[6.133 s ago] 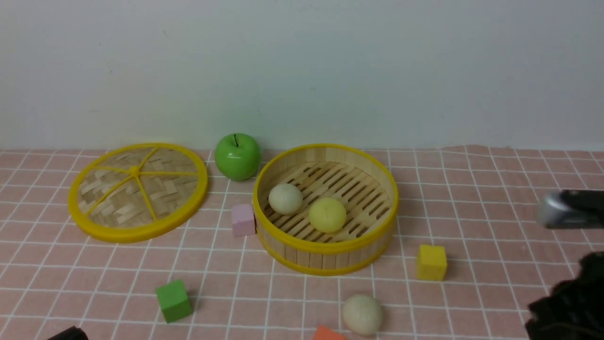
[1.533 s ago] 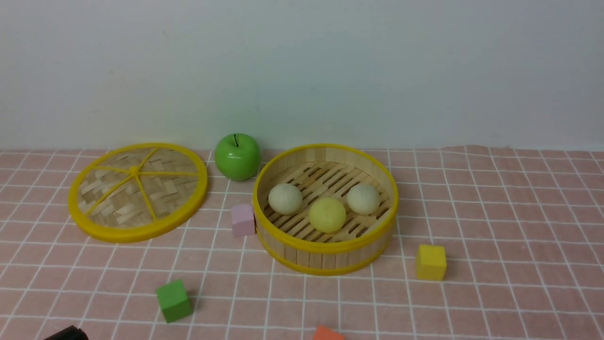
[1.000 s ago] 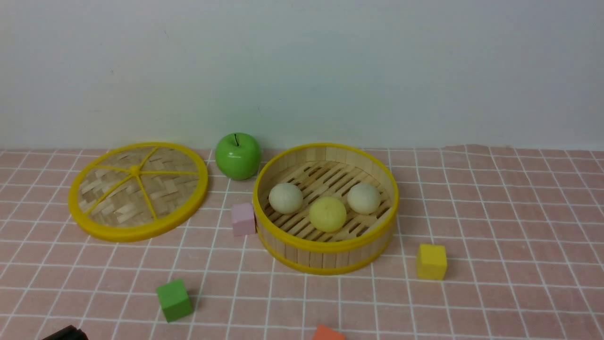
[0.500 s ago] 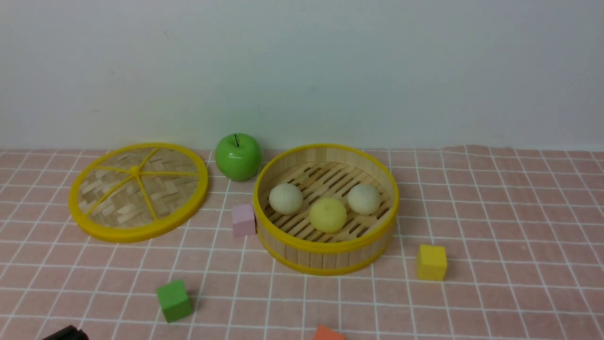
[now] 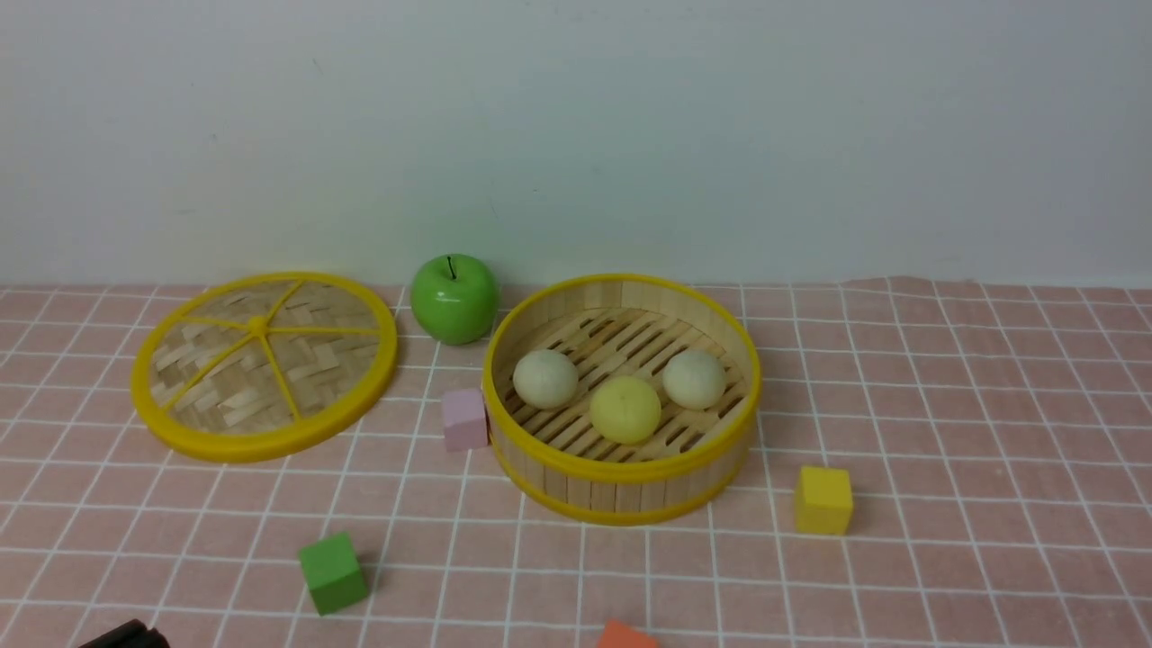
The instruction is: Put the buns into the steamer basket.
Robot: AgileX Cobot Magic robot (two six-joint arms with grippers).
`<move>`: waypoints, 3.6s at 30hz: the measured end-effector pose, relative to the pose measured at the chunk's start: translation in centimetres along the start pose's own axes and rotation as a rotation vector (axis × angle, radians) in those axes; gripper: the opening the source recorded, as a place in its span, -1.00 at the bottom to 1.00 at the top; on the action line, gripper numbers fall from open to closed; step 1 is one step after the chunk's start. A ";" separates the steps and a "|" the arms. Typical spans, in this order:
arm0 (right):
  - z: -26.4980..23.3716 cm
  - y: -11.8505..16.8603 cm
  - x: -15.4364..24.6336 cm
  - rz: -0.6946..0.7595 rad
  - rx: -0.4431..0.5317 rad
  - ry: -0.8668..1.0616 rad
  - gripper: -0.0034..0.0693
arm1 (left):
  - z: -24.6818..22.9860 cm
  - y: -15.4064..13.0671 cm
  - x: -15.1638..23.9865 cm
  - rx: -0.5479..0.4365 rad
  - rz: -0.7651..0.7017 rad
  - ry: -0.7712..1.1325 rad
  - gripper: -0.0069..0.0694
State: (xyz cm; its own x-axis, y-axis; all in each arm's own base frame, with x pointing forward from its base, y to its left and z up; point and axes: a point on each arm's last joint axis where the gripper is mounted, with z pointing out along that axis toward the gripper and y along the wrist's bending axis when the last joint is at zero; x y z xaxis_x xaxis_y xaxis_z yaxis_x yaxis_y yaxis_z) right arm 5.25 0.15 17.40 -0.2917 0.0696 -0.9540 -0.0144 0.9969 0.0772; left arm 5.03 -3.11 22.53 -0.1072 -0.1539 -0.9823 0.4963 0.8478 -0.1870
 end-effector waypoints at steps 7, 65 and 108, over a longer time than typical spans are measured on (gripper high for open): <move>0.0 0.0 0.0 0.001 0.000 0.001 -0.90 | 0.0 0.0 -0.3 -0.003 -0.006 -0.028 -0.59; 0.0 0.0 0.0 0.001 -0.001 0.001 -0.70 | -1.2 3.5 5.1 -0.509 -0.229 0.174 -0.86; 0.0 0.0 0.0 0.001 -0.001 0.001 -0.53 | -1.2 3.5 5.1 -0.510 -0.227 0.174 -0.82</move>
State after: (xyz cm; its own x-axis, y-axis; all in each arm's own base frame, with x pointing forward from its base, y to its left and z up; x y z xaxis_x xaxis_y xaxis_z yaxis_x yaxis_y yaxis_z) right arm 5.25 0.16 17.40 -0.2922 0.0702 -0.9538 -0.0149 0.9968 0.0779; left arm 5.22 -0.36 16.88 -0.3236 -0.3112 -0.8936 -0.0281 0.9471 -0.3197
